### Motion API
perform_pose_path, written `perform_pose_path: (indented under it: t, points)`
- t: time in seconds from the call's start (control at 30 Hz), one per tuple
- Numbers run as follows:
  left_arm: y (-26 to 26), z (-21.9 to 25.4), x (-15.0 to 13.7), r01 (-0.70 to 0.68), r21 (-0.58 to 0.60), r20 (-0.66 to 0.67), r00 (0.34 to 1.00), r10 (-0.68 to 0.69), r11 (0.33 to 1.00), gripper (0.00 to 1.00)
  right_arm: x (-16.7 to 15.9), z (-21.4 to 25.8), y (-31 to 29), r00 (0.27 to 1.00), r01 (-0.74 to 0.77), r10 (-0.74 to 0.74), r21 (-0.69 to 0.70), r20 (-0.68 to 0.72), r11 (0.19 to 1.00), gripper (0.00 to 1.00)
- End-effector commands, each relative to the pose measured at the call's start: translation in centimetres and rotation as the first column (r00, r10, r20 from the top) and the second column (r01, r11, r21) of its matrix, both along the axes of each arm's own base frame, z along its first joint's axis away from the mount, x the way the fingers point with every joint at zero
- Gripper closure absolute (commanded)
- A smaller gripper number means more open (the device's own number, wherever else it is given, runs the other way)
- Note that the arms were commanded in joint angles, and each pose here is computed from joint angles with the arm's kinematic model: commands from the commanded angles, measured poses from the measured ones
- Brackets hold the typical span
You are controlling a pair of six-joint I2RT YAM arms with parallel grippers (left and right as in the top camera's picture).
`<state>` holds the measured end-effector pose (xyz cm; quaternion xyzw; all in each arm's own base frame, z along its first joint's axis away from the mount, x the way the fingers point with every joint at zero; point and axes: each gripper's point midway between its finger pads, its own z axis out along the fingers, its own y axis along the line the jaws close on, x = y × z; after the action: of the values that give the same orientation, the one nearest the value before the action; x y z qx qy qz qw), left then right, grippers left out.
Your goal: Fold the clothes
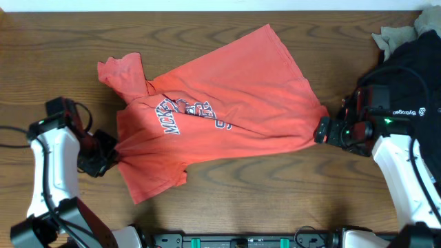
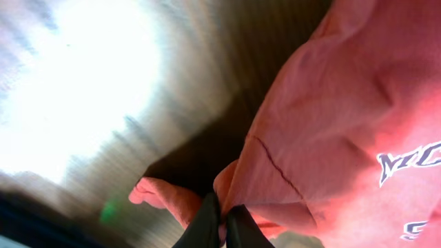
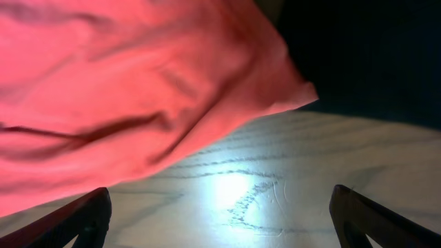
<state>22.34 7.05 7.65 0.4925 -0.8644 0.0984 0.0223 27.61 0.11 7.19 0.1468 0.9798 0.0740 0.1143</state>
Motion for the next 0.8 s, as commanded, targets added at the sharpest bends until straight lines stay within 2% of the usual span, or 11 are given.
perform_pose_path:
  t: [0.0,0.13,0.3,0.37,0.53,0.63,0.77]
  points:
    - [1.1,0.6,-0.5,0.004,0.023,0.003,1.0,-0.004,1.0,0.94,-0.9,-1.9,-0.7,0.995,0.071,-0.074,-0.042,-0.066,0.997,0.01]
    - [1.7,0.5,-1.1,0.002,0.046,-0.022,1.0,-0.001,0.999,0.94,-0.4,-3.3,-1.1,0.991,0.109,-0.113,-0.059,-0.077,0.992,0.01]
    - [1.9,0.4,-1.3,0.004,0.06,-0.033,0.999,-0.002,0.998,0.94,0.7,-4.2,1.2,0.994,0.083,-0.077,0.077,-0.073,0.994,0.06]
    - [2.0,0.4,-1.3,0.003,0.063,-0.034,0.999,-0.001,0.998,0.94,1.2,-4.3,1.2,0.995,0.081,-0.077,0.078,-0.059,0.994,0.06]
    - [2.0,0.4,-1.2,0.003,0.065,-0.028,1.0,-0.002,0.998,0.94,5.7,-3.0,1.0,0.988,0.06,-0.071,0.081,0.135,0.995,0.1]
    - [2.1,0.4,-1.1,0.003,0.067,-0.025,1.0,-0.002,0.998,0.94,8.5,-2.0,0.8,0.966,0.028,-0.044,0.067,0.256,0.997,0.09]
    - [2.1,0.4,-1.0,0.003,0.069,-0.021,1.0,-0.002,0.998,0.94,9.8,-2.8,0.4,0.957,0.001,-0.01,0.03,0.289,1.0,0.09]
